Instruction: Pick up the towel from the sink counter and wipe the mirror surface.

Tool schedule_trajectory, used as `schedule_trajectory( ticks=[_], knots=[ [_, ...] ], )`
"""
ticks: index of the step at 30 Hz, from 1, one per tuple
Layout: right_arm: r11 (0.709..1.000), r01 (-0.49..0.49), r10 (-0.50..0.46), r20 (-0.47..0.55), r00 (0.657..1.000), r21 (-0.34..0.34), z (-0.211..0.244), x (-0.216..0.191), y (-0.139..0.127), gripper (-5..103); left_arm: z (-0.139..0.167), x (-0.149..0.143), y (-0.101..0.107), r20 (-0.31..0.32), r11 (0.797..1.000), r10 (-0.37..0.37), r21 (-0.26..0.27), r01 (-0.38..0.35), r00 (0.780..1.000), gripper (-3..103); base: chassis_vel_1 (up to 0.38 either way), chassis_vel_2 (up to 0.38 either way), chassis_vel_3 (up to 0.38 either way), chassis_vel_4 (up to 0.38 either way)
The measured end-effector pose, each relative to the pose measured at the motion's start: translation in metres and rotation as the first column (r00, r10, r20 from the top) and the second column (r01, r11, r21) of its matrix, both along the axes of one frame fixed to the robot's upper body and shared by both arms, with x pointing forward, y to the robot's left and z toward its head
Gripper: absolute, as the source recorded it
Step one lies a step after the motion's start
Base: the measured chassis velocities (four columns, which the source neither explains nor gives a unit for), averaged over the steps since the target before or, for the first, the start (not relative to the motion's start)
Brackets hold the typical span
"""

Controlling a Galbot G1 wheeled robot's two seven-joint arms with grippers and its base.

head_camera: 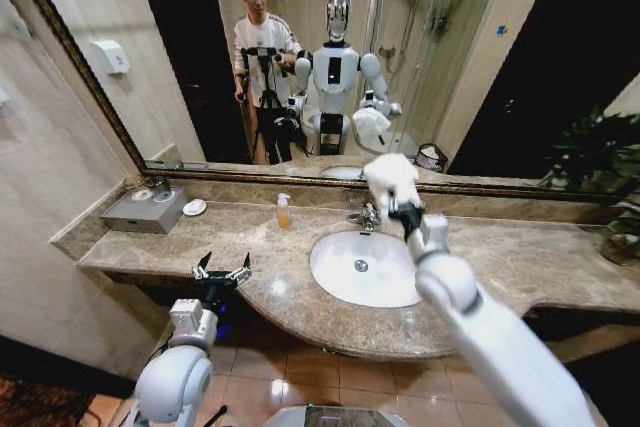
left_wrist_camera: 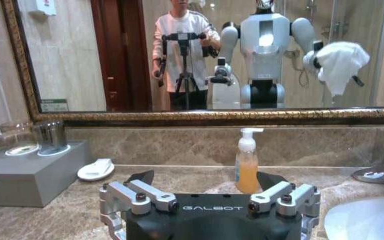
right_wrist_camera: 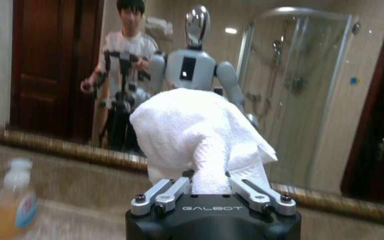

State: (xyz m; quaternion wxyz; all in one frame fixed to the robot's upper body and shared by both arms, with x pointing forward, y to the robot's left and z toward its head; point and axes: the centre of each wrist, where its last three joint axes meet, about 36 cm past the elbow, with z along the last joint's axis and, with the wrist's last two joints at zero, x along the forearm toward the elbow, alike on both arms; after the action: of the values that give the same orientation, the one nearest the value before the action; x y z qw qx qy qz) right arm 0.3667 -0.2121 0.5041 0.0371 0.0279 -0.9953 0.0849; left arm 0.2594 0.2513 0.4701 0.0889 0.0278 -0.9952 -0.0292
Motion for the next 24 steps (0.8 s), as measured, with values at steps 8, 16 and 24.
schedule_trajectory(
  ticks=[8,16,24],
  knots=[
    [0.998,0.068,-0.068,-0.054,0.996,0.006,-0.042,-0.028,0.003,14,0.000,0.000,0.000,0.000,1.000,0.000,0.000,0.000,1.000,100,0.000,0.000,0.000,0.000],
    [0.995,0.100,-0.099,-0.058,0.993,0.006,-0.059,-0.044,0.001,14,0.000,0.000,0.000,0.000,1.000,0.000,0.000,0.000,1.000,100,0.000,0.000,0.000,0.000],
    [0.997,0.082,-0.082,0.000,0.997,-0.009,-0.068,-0.041,-0.005,14,0.000,0.000,0.000,0.000,1.000,0.000,0.000,0.000,1.000,100,0.000,0.000,0.000,0.000]
  ],
)
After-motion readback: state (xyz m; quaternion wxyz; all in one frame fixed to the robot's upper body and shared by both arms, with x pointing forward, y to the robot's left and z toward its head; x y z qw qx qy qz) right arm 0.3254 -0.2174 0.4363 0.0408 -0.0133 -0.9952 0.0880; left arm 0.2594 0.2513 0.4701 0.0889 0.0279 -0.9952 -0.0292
